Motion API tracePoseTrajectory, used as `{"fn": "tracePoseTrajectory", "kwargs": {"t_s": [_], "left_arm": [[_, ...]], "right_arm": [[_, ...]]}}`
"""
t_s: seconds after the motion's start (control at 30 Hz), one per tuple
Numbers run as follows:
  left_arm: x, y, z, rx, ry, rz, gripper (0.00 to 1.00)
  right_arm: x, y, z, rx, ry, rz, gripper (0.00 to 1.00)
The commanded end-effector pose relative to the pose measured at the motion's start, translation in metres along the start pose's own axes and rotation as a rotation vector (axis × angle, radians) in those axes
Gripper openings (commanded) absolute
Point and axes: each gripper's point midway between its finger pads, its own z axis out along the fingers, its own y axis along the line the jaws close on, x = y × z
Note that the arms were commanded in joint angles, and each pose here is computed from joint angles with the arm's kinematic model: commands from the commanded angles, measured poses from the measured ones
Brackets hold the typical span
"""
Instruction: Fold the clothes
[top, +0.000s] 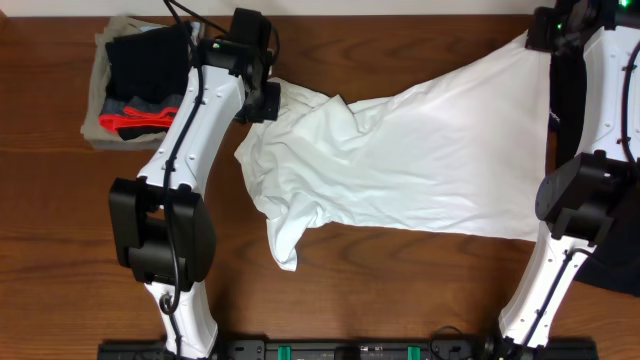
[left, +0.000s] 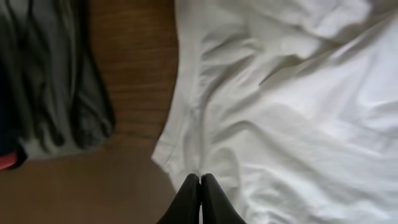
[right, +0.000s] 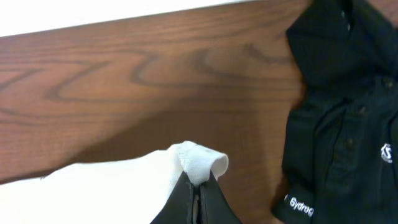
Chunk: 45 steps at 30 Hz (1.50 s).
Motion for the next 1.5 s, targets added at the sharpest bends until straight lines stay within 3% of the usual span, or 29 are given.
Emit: {"fn": "tracePoseTrajectory", "kwargs": {"t_s": [0.0,0.3,0.7,1.03,1.2,1.3,1.33,1.47], "left_arm": [[0.003,-0.006,0.003,0.037,0.015,-0.006,0.06],[0.006,-0.005,0.003,0.036,0.027,0.002,0.06],[0.014,-0.004,0.003,0.030,0.061,0.044,0.06],[0.014,-0.003,0.003,0.045,0.064,0.036,0.06],[0.015,-0.037,0.002,0.211,0.059,0.090,0.07],[0.012,-0.050,0.010,0.235,0.029,0.120,0.17],[0.010,-0.055,0.014,0.239,0.013,0.137,0.26],[0.006,-0.072,0.034,0.252,-0.055,0.222,0.37]], "right_arm": [[0.007,-0.002,-0.004,-0.008,0.025,0.007,0.01],[0.076,-0.005,-0.007,0.013,0.302,0.065,0.01],[0.189,-0.031,0.028,0.049,0.649,0.151,0.01],[0.183,-0.040,0.015,-0.032,0.608,0.173,0.01],[0.181,-0.034,0.015,-0.037,0.601,0.159,0.01],[0.180,-0.028,0.017,-0.040,0.599,0.144,0.01],[0.179,-0.026,0.018,-0.041,0.597,0.138,0.01],[0.177,-0.019,0.020,-0.045,0.587,0.120,0.01]]}}
